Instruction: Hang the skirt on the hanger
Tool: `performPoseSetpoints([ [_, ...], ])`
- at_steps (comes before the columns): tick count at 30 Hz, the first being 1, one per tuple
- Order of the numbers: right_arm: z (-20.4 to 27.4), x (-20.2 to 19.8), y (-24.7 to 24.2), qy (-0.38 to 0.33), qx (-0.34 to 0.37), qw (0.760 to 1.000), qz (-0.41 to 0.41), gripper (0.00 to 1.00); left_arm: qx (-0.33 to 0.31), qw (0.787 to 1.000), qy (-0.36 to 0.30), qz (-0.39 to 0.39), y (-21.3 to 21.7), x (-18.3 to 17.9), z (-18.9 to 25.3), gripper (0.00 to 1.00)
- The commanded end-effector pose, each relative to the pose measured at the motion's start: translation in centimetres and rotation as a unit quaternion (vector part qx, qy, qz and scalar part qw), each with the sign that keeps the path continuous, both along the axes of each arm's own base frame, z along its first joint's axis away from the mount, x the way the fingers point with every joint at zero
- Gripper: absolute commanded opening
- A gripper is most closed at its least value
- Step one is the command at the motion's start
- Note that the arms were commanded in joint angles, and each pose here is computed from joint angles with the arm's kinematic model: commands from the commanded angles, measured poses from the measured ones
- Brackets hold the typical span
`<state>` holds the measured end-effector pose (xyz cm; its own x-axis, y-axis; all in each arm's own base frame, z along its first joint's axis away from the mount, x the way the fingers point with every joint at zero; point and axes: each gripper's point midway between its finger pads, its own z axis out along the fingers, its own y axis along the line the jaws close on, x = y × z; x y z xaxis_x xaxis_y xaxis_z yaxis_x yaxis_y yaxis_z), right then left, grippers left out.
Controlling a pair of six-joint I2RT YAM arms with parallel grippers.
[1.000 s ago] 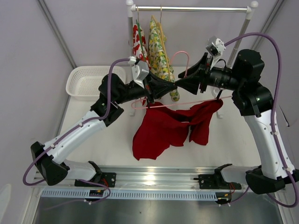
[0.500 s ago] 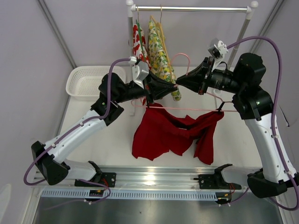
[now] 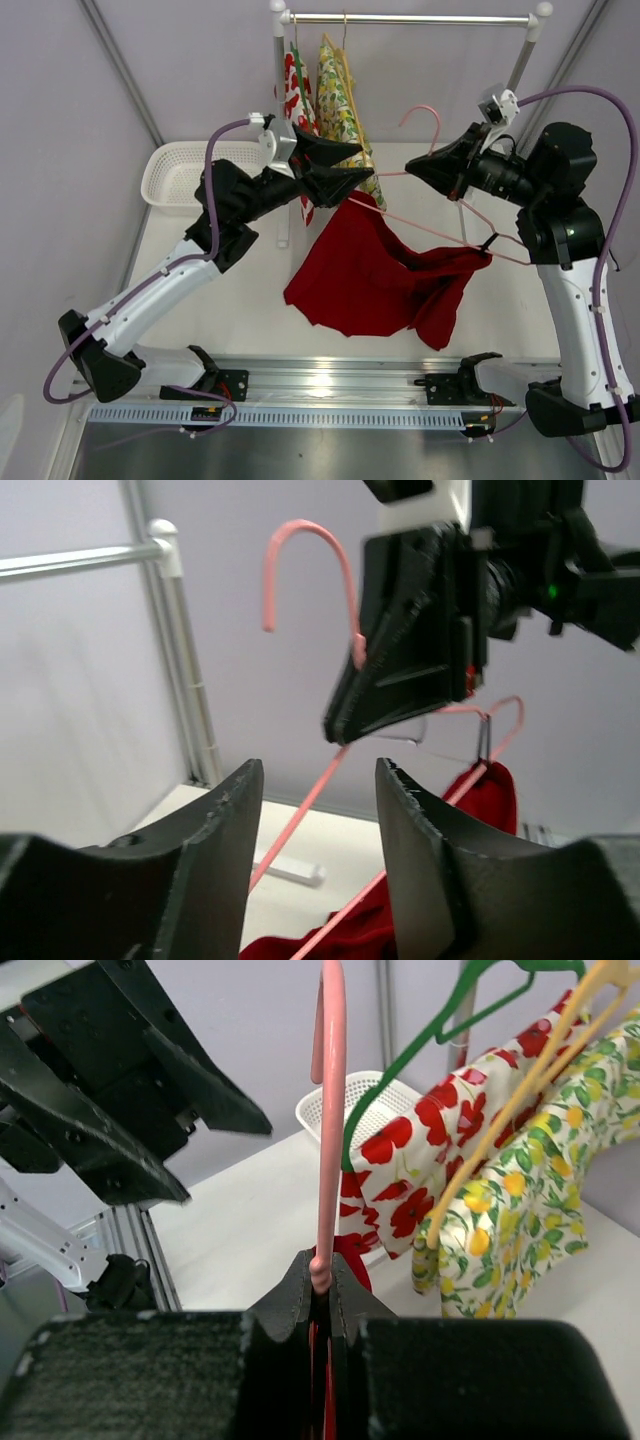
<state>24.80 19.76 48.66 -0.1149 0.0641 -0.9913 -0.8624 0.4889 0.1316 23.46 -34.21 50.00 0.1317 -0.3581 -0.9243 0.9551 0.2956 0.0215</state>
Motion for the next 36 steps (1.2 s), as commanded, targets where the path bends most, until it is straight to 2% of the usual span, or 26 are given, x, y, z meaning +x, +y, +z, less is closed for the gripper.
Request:
performPoseSetpoints([
  [1, 2.1, -2.4, -1.1, -0.029, 0.017, 0.999, 0.0, 0.0, -0.068, 0.996, -0.03, 0.047, 2.7, -0.4, 4.7, 0.55],
  [8, 2.5, -6.1, -1.8, -0.027, 0.023, 0.999, 0.025, 0.0, -0.091, 0.988, -0.013, 0.127, 4.6, 1.7, 5.3, 0.57],
  [13, 3.2, -6.4, -3.6, -0.021, 0.012, 0.999, -0.038, 0.0, -0.087, 0.984, 0.0, 0.156, 5.1, 2.8, 4.8, 0.57],
  [14, 4.3, -6.0, -4.4, -0.032, 0.011, 0.997, -0.068, 0.0, -0.098, 0.982, -0.006, 0.161, 5.6, 2.6, 5.9, 0.57],
  [16, 4.2, -5.6, -5.2, -0.022, -0.001, 0.995, -0.099, 0.0, -0.088, 0.982, 0.003, 0.169, 5.6, 3.0, 4.8, 0.57],
  [25, 5.7, -0.6, -10.4, -0.032, -0.043, 0.959, -0.278, 0.0, -0.086, 0.973, 0.034, 0.21, 8.4, 2.4, 4.5, 0.56],
  [33, 8.2, 4.1, -10.9, -0.061, -0.04, 0.949, -0.307, 0.0, -0.082, 0.972, 0.046, 0.217, 10.9, 0.1, 4.6, 0.56],
  [36, 7.5, 8.0, -11.1, -0.056, -0.033, 0.943, -0.328, 0.0, -0.085, 0.972, 0.042, 0.216, 11.9, -1.0, 4.9, 0.56],
])
